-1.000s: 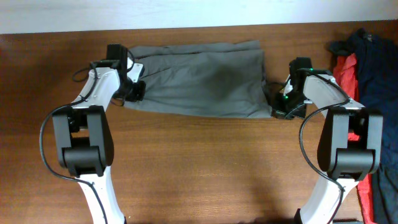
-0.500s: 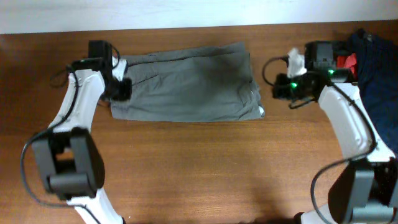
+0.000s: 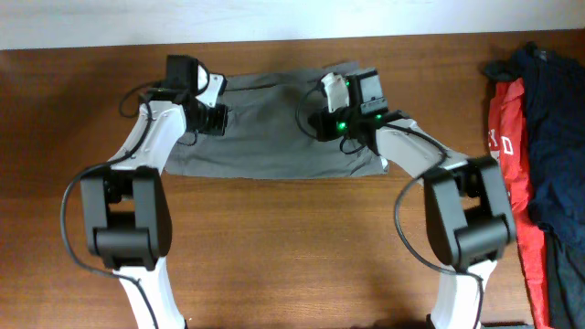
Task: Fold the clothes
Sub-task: 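Pull the top edge down and outward with both grippers to smooth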
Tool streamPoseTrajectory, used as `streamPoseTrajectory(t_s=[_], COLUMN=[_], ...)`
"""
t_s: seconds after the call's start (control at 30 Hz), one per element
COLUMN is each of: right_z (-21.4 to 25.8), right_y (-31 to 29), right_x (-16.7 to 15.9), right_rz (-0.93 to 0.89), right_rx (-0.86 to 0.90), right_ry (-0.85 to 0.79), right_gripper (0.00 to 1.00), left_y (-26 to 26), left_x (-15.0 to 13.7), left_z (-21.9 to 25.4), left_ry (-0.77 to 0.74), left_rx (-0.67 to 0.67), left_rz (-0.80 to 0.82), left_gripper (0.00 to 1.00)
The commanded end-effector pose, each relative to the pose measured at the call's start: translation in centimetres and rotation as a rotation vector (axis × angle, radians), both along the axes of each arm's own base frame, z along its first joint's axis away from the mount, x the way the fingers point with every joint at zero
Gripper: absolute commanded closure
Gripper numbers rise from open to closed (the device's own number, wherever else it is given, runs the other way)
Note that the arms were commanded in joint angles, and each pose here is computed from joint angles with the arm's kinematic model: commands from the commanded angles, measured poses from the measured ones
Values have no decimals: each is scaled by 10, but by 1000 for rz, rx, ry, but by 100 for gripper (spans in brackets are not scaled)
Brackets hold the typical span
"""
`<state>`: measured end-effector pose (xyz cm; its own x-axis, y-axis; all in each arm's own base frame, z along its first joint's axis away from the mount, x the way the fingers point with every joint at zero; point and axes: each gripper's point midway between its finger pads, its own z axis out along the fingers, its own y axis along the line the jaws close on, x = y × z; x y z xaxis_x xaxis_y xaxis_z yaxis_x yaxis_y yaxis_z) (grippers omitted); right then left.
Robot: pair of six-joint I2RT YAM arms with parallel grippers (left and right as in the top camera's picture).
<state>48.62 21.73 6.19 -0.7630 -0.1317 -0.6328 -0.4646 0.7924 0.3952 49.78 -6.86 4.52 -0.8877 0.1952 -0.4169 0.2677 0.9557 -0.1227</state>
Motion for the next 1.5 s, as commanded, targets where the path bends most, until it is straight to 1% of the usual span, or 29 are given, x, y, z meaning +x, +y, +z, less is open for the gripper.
streamPoseTrajectory(t_s=[0.0, 0.07, 0.17, 0.23, 0.33, 0.37, 0.47, 0.53, 0.67, 0.77, 0.8, 0.83, 0.9, 0.93, 1.03, 1.07, 1.1, 1.13, 1.17, 1.23, 1.3, 1.47], right_z=[-29, -47, -62, -70, -81, -83, -85, -83, -64, -47, -40, -29, -8, 5, 49, 62, 76, 88, 100, 121, 137, 161], right_y=[-32, -61, -93, -116, -154, -165, -189, -201, -196, -199, -199, -199, -198, -197, -188, -185, -181, -178, -174, -167, -161, -150], right_x=[19, 29, 34, 32, 20, 15, -3, -12, -23, -27, -27, -27, -27, -28, -33, -35, -37, -40, -43, -51, -58, -69], right_rz=[-175, -307, -394, -434, -503, -509, -442, -440, -326, -317, -318, -320, -319, -316, -293, -282, -271, -259, -246, -221, -199, -155], right_rx=[-73, -120, -136, -149, -186, -194, -215, -208, -137, -140, -138, -137, -130, -121, -76, -59, -41, -24, -5, 29, 57, 110], right_ry=[36, 65, 99, 138, 224, 250, 303, 335, 333, 319, 311, 294, 260, 239, 170, 147, 122, 102, 83, 53, 34, -2], right_gripper=[96, 96, 96, 96, 96, 96, 96, 96, 96, 96, 96, 95, 87, 83, 76, 72, 69, 67, 66, 65, 64, 64], left_y=[5, 10, 20, 30, 38, 41, 49, 53, 55, 59, 62, 66, 66, 64, 60, 58, 57, 55, 53, 45, 38, 34], left_x=[-6, -9, -8, -8, -11, -12, -14, -14, -14, -17, -16, -17, -17, -18, -18, -17, -16, -14, -14, -14, -13, -13], left_z=[-29, -35, -36, -37, -38, -39, -40, -40, -39, -32, -29, -24, -14, -7, 9, 13, 17, 20, 24, 28, 24, -12], left_ry=[64, 85, 87, 88, 103, 109, 118, 118, 121, 130, 130, 132, 129, 128, 116, 105, 88, 69, 52, 28, 15, 68], left_rx=[-8, -7, 0, 20, 35, 35, 41, 37, 40, 29, 18, -1, -78, -140, -302, -344, -389, -429, -457, -504, -534, -560], left_rz=[-6, 5, 25, 45, 62, 67, 84, 91, 97, 134, 168, 206, 224, 218, 189, 169, 144, 109, 78, 19, -31, -29], left_gripper=[81, 81, 81, 80, 80, 80, 80, 80, 80, 80, 77, 71, 57, 51, 32, 22, 17, 14, 8, 1, 1, 1])
